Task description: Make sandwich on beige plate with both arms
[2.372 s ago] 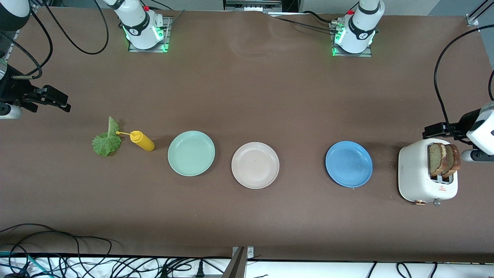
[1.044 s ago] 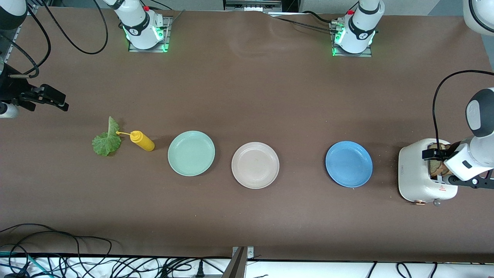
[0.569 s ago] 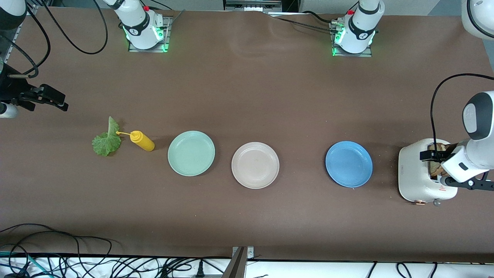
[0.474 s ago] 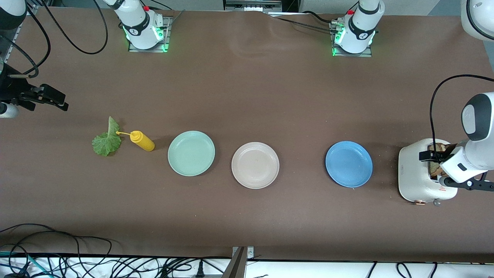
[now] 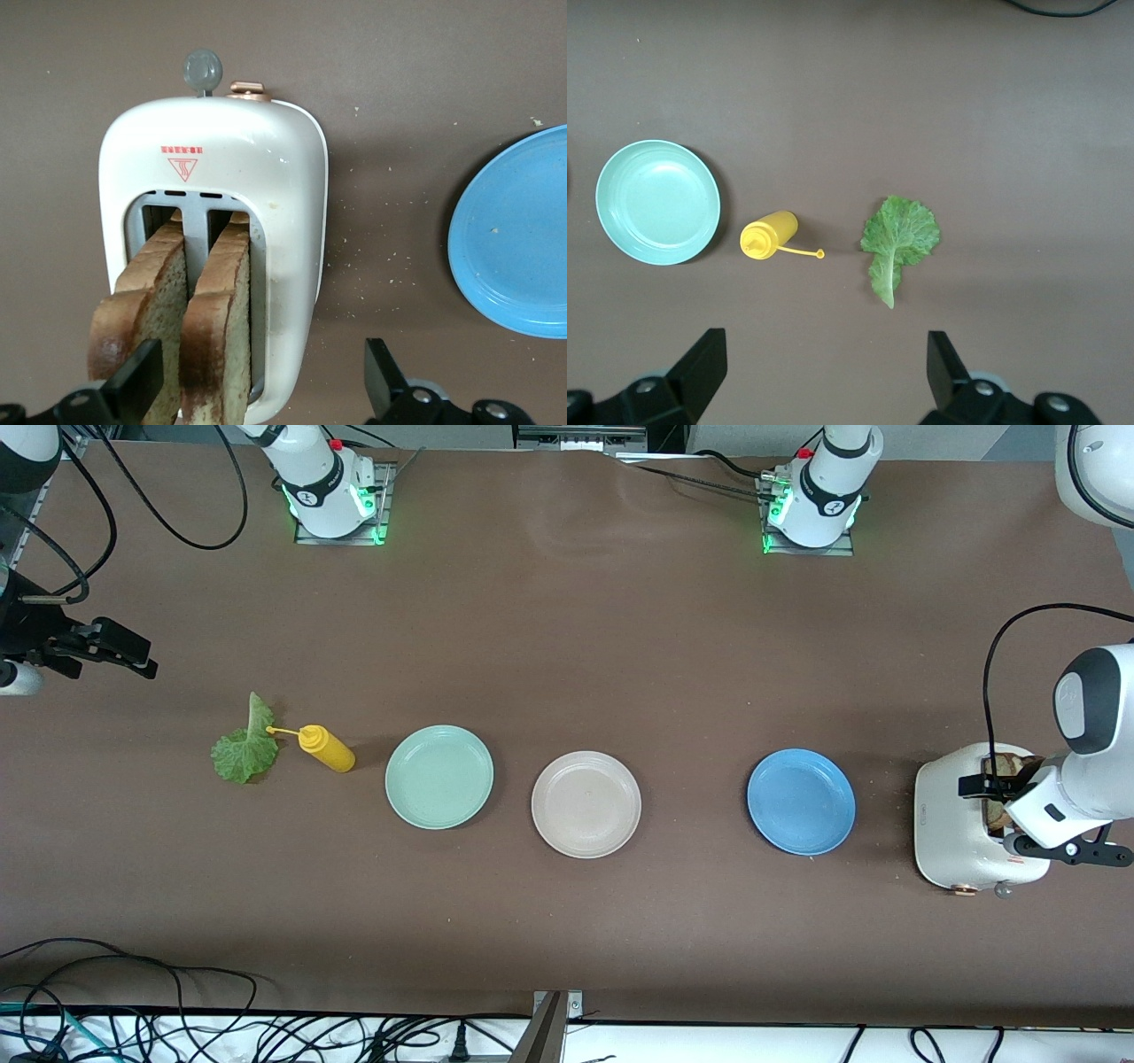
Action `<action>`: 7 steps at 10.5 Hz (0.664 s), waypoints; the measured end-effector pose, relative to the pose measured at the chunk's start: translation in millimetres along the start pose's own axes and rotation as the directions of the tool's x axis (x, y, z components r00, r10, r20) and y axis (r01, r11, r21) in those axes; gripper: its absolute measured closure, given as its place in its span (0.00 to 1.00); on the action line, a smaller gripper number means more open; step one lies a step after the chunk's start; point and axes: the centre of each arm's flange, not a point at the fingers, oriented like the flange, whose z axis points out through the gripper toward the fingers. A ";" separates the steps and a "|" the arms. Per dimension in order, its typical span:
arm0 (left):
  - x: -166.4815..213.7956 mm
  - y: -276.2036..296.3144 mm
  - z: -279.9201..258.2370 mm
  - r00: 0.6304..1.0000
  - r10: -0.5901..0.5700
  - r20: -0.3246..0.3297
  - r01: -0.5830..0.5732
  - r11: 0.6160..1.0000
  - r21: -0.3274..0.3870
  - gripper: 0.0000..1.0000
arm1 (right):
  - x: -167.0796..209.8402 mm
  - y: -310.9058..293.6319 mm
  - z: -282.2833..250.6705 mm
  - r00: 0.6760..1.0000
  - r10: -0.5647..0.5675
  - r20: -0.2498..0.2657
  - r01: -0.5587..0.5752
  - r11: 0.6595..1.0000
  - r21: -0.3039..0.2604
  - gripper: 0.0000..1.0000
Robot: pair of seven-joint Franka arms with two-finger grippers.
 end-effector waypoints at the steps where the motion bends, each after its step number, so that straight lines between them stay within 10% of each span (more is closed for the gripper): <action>1: 0.4 -2.3 2.7 1.000 -0.003 0.000 0.003 1.000 -0.001 0.01 | 0.0 -0.1 -0.1 1.000 0.000 0.000 0.000 1.000 0.000 0.00; 4: 1.8 -4.6 8.3 1.000 -0.006 0.001 0.006 1.000 -0.002 0.08 | 0.5 -8.1 -2.2 1.000 -0.014 -0.005 0.014 1.000 0.001 0.00; 7: 1.5 -7.7 11.1 1.000 -0.008 0.006 0.008 1.000 0.004 0.55 | 0.9 -18.1 -5.0 0.999 -0.032 -0.011 0.032 0.999 0.002 0.00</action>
